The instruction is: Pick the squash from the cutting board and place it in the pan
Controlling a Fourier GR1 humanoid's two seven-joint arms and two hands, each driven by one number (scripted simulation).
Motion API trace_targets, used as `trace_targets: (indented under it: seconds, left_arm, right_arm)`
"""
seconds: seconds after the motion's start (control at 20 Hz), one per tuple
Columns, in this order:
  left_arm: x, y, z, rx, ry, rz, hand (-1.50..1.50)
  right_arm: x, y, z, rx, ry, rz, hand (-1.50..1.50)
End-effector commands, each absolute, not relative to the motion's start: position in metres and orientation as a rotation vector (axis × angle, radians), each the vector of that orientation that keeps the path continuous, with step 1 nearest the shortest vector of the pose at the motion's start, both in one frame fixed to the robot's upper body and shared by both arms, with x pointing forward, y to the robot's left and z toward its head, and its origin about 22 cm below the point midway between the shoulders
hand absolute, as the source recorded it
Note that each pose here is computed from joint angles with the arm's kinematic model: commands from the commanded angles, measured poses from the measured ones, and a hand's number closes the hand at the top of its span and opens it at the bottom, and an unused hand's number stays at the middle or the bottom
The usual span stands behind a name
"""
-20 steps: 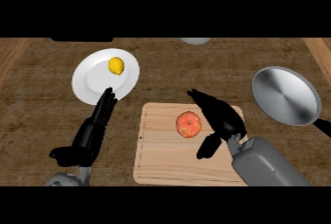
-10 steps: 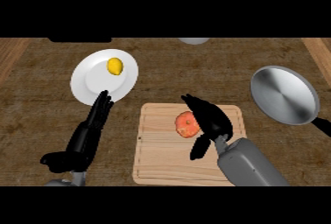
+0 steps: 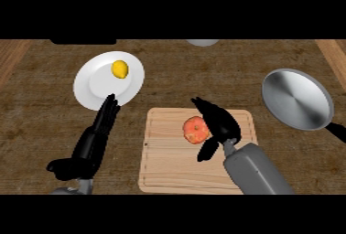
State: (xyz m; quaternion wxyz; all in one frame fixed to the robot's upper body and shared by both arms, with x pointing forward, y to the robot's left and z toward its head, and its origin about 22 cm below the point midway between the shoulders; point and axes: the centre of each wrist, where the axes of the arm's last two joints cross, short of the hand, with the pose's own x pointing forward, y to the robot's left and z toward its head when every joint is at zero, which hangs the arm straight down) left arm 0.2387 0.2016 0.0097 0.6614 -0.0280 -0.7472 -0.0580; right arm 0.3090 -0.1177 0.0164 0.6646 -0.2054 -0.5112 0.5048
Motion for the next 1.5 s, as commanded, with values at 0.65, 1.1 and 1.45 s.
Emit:
trace_targets:
  seconds: [0.65, 1.1, 1.45]
  left_arm:
    - [0.239, 0.199, 0.006, -0.081, -1.691, -0.147, 0.00]
    - [0.231, 0.211, -0.002, -0.055, -1.695, -0.121, 0.00]
    - [0.255, 0.212, 0.016, -0.048, -1.692, -0.118, 0.00]
  right_arm:
    - [0.327, -0.115, -0.047, -0.468, -1.077, 1.351, 1.50]
    - [0.329, -0.107, -0.033, -0.589, -1.183, 1.303, 1.50]
    - [0.303, -0.129, 0.013, -0.733, -1.402, 1.191, 1.50]
